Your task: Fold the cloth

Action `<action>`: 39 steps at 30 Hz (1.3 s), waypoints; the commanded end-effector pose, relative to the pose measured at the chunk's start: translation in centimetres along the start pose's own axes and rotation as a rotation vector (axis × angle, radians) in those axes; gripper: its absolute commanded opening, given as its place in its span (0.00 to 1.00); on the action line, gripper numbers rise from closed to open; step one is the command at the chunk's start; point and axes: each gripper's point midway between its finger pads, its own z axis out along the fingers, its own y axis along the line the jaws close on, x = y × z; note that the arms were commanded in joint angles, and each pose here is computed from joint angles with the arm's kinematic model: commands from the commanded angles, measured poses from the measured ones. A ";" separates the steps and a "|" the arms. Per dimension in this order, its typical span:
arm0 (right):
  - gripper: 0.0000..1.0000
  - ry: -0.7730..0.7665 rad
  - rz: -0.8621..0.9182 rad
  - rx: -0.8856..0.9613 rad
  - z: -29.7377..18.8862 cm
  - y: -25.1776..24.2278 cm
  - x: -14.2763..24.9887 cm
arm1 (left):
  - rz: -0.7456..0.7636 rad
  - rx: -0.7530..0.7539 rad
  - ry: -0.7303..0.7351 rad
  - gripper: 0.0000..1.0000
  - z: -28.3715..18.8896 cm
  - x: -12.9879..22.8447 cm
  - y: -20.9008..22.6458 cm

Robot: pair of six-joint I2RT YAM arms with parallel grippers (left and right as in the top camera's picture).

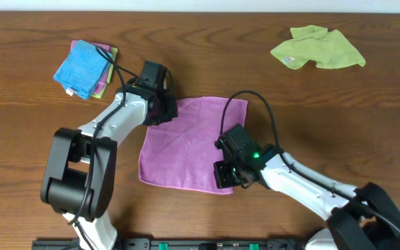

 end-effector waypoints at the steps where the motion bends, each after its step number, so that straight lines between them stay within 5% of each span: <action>1: 0.02 0.041 0.016 0.014 1.0 -0.4 0.9 | -0.008 -0.029 0.015 0.06 1.3 0.2 0.7; 39: 0.02 0.101 -0.032 0.064 1.9 -0.2 3.0 | -0.009 0.005 -0.289 0.06 0.3 -7.9 0.5</action>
